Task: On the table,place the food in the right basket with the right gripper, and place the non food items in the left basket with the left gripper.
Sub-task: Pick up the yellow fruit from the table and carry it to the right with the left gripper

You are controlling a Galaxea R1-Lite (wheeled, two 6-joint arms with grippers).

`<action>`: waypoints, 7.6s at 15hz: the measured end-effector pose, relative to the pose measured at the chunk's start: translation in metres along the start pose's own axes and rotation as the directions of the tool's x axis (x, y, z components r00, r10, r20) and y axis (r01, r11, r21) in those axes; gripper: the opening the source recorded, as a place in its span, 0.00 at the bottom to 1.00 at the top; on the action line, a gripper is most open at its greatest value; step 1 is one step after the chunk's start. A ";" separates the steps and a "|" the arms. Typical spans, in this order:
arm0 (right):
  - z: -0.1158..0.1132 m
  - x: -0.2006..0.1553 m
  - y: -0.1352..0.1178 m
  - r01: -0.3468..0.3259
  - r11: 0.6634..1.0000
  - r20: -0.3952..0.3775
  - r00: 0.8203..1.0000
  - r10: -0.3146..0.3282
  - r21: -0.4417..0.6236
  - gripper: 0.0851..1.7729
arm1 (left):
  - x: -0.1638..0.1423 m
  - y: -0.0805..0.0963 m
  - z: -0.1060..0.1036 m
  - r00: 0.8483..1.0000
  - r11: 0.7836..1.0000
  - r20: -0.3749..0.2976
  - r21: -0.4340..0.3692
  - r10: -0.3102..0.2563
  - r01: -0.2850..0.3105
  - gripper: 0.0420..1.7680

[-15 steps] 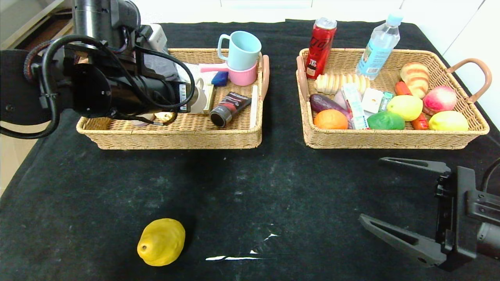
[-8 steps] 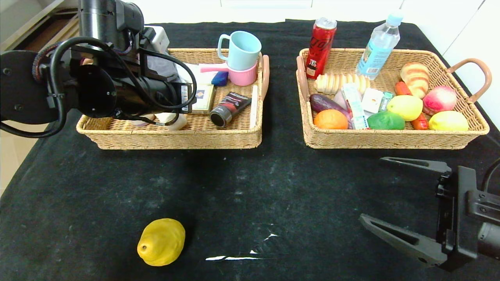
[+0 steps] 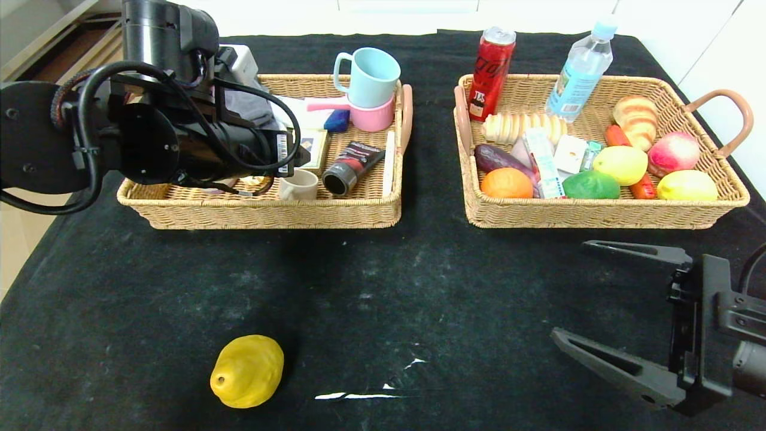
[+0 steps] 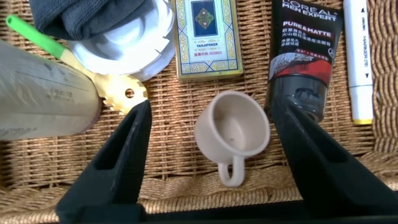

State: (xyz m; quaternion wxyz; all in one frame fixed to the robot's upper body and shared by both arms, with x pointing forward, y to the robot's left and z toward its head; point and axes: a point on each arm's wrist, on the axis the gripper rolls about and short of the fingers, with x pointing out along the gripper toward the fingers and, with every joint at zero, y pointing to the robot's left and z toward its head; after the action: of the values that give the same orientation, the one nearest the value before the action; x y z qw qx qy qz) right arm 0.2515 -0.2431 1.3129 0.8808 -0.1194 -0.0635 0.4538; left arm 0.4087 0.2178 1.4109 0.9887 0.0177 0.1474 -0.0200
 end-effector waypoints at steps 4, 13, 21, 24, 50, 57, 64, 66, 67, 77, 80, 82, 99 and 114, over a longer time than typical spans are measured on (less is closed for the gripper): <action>0.000 0.000 0.000 0.001 1.000 0.000 1.000 -0.001 -0.001 0.96 | -0.002 -0.001 -0.001 1.000 1.000 -0.005 0.026 -0.003 0.003 0.87; -0.001 0.001 0.000 -0.003 1.000 -0.002 1.000 0.003 0.001 0.96 | -0.047 -0.015 -0.010 0.997 0.997 -0.069 0.074 -0.033 0.038 0.94; -0.002 0.001 0.002 -0.014 1.000 -0.008 1.000 0.014 0.004 0.96 | -0.102 -0.018 -0.059 0.964 0.988 -0.246 0.083 -0.103 0.127 0.96; -0.003 0.001 0.003 -0.020 1.000 -0.012 1.000 0.020 0.007 0.96 | -0.113 -0.012 -0.083 0.927 0.984 -0.367 0.117 -0.082 0.134 0.96; -0.008 0.005 0.006 -0.026 1.000 -0.029 0.999 0.027 0.016 0.96 | -0.103 -0.022 -0.154 0.828 0.977 -0.560 0.154 -0.034 0.144 0.76; -0.008 0.005 0.006 -0.027 0.999 -0.032 0.999 0.027 0.017 0.96 | -0.102 -0.022 -0.157 0.824 0.977 -0.566 0.159 -0.030 0.144 0.62; -0.008 0.004 0.007 -0.029 0.999 -0.031 0.999 0.030 0.017 0.96 | -0.101 -0.020 -0.156 0.820 0.978 -0.571 0.151 -0.030 0.141 0.62; -0.008 0.004 0.007 -0.030 0.999 -0.031 0.999 0.031 0.017 0.96 | -0.101 -0.019 -0.156 0.820 0.979 -0.572 0.149 -0.031 0.141 0.62; -0.008 0.004 0.007 -0.031 0.999 -0.030 0.999 0.032 0.017 0.96 | -0.102 -0.018 -0.155 0.820 0.979 -0.571 0.149 -0.030 0.139 0.62; 0.011 -0.003 0.000 0.102 0.995 0.013 0.995 -0.101 -0.018 0.96 | -0.132 -0.028 -0.111 0.887 0.961 -0.403 0.060 -0.223 0.269 0.61; 0.018 -0.009 0.000 0.116 0.993 0.040 0.993 -0.115 -0.028 0.96 | -0.125 -0.052 -0.101 0.884 0.940 -0.361 0.054 -0.297 0.338 0.61; 0.021 -0.012 -0.003 0.138 0.990 0.054 0.989 -0.136 -0.035 0.96 | -0.118 -0.071 -0.095 0.865 0.918 -0.363 0.054 -0.348 0.392 0.61; 0.050 -0.051 0.006 0.189 0.979 0.138 0.974 -0.178 -0.072 0.96 | -0.077 -0.212 -0.093 0.824 0.817 -0.345 0.214 -0.450 0.536 0.61; 0.046 -0.047 0.007 0.169 0.984 0.118 0.980 -0.161 -0.063 0.96 | -0.057 -0.243 -0.114 0.855 0.829 -0.348 0.278 -0.384 0.485 0.68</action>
State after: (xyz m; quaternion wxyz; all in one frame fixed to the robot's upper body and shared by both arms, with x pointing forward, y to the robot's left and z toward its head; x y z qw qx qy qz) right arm 0.2085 -0.2708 1.3554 0.9056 -0.1200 -0.1391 0.3823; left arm 0.3098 -0.0187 1.3115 0.9069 0.1646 0.2783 -0.2702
